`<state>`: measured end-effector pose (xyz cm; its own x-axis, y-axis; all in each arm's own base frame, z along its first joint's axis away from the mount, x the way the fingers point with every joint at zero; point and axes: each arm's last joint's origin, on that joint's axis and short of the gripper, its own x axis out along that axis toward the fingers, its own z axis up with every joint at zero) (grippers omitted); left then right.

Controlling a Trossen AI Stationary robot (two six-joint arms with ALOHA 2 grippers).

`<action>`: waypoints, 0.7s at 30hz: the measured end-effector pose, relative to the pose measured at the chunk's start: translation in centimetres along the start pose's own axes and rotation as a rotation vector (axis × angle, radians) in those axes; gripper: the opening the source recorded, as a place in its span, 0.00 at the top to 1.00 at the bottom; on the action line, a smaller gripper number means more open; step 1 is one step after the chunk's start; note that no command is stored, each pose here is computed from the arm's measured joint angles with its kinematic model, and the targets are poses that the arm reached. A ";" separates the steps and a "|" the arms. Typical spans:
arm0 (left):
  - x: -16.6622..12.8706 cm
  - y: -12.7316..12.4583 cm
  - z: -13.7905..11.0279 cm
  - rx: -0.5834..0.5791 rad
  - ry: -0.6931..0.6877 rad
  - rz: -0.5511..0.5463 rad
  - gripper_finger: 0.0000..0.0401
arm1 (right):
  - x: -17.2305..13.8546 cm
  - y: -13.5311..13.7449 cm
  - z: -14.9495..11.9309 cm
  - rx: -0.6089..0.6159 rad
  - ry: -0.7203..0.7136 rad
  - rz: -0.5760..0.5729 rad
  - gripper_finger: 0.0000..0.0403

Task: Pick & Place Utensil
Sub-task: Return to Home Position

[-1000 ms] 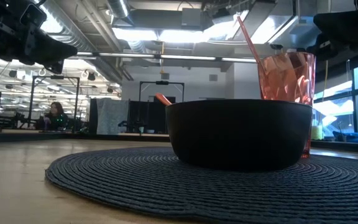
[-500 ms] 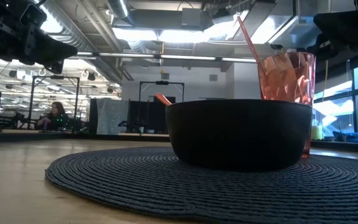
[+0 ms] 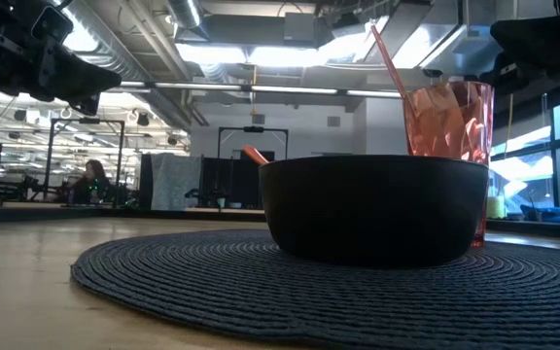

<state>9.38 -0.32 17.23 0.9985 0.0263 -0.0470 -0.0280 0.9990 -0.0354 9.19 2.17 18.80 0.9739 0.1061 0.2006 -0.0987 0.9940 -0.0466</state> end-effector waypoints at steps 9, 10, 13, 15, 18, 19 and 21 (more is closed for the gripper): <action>0.0 0.0 0.0 0.000 0.000 0.000 0.98 | 0.0 0.0 0.0 0.000 0.000 0.000 0.97; 0.0 0.0 0.0 0.000 0.000 0.000 0.98 | 0.0 0.0 0.0 0.000 0.000 0.000 0.97; 0.0 0.0 0.0 0.000 0.000 0.000 0.98 | 0.0 0.0 0.0 0.000 0.000 0.000 0.97; 0.0 0.0 0.0 0.000 0.000 0.000 0.97 | 0.0 0.0 0.0 0.000 0.000 0.000 0.97; 0.0 0.0 0.0 0.000 0.000 0.000 0.98 | 0.0 0.0 0.0 0.000 0.000 0.000 0.97; 0.0 0.0 0.0 0.000 0.000 0.000 0.98 | 0.0 0.0 0.0 0.000 0.000 0.000 0.97; 0.0 0.0 0.0 0.000 0.000 0.000 0.98 | 0.0 0.0 0.0 0.000 0.000 0.000 0.97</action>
<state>9.38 -0.33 17.24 0.9986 0.0260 -0.0469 -0.0277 0.9990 -0.0355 9.19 2.18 18.80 0.9739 0.1063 0.2005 -0.0989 0.9940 -0.0466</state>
